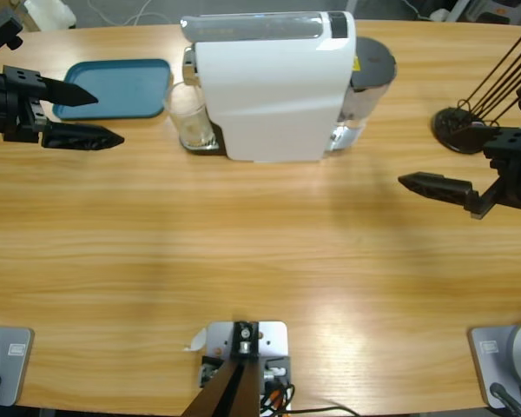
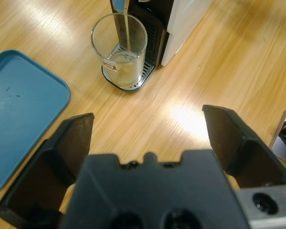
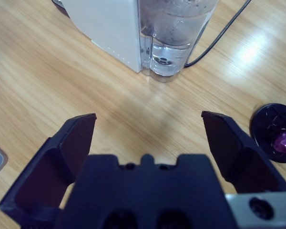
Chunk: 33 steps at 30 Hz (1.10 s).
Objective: Pour coffee
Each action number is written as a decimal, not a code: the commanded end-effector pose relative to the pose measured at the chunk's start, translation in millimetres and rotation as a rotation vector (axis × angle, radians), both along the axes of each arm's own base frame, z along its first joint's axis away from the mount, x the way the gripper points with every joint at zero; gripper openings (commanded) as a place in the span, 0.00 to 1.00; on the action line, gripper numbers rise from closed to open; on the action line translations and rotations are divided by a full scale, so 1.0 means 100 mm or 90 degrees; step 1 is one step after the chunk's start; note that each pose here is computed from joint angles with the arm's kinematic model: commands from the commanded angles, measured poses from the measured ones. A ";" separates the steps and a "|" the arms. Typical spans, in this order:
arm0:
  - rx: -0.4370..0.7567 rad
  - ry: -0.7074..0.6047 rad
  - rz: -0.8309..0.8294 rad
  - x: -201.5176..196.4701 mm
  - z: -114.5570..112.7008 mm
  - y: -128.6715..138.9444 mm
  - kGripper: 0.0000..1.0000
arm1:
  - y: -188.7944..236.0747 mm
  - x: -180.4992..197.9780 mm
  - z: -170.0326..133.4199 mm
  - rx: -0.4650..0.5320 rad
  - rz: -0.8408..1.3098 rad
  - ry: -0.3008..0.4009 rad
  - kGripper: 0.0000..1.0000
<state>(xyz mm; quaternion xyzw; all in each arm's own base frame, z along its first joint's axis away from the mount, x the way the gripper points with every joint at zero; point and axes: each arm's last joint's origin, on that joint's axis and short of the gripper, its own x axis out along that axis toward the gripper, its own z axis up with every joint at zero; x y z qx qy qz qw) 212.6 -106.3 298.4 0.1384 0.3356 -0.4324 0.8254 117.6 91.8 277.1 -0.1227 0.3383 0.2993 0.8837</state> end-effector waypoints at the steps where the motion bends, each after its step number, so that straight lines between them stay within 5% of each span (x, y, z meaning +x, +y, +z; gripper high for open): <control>1: 0.003 0.024 -0.006 -0.07 -0.08 0.00 1.00 | 0.02 -0.01 -0.16 -0.027 0.007 0.026 0.98; 33: -0.002 0.013 -0.008 -0.20 -0.06 0.04 1.00 | 0.04 -0.01 -0.16 -0.033 0.011 0.026 1.00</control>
